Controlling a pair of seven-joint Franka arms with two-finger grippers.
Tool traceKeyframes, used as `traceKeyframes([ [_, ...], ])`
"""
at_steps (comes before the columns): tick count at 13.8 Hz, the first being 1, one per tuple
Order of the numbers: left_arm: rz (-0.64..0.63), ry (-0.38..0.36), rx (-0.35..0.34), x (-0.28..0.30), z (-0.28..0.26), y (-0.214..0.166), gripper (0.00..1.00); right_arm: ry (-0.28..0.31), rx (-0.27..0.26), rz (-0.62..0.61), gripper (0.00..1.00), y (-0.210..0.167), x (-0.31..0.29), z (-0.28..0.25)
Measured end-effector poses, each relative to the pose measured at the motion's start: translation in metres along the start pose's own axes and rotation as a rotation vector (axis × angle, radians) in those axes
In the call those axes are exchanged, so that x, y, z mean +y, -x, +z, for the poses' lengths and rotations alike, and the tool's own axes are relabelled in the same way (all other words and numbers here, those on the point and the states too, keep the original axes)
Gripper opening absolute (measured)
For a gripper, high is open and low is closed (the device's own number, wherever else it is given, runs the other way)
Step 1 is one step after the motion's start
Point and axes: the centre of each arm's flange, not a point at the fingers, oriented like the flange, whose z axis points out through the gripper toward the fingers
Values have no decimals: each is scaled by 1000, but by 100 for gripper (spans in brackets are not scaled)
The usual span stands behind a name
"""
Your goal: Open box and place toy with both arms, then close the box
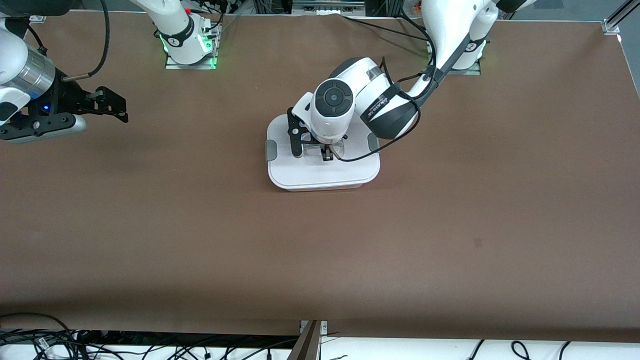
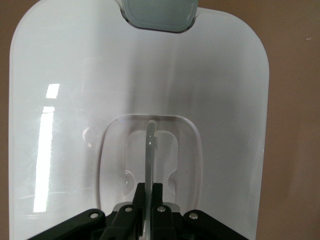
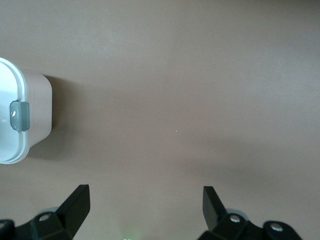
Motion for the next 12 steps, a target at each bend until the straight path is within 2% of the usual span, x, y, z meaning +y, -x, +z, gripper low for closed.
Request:
traceKeyframes([
  [4, 0, 1, -2, 0, 0, 0, 7, 0, 1, 3, 100, 0, 1, 0],
  [5, 0, 12, -23, 1, 3, 3, 13, 0, 1, 3, 100, 0, 2, 0],
  [7, -6, 25, -51, -1, 8, 8, 32, 0, 2, 3, 100, 0, 2, 0],
  [10, -18, 11, -40, -1, -5, 10, 63, 0, 2, 4, 100, 0, 2, 0],
  [12, -84, 0, -52, 7, -29, 14, 83, 0, 2, 4, 100, 0, 2, -1],
])
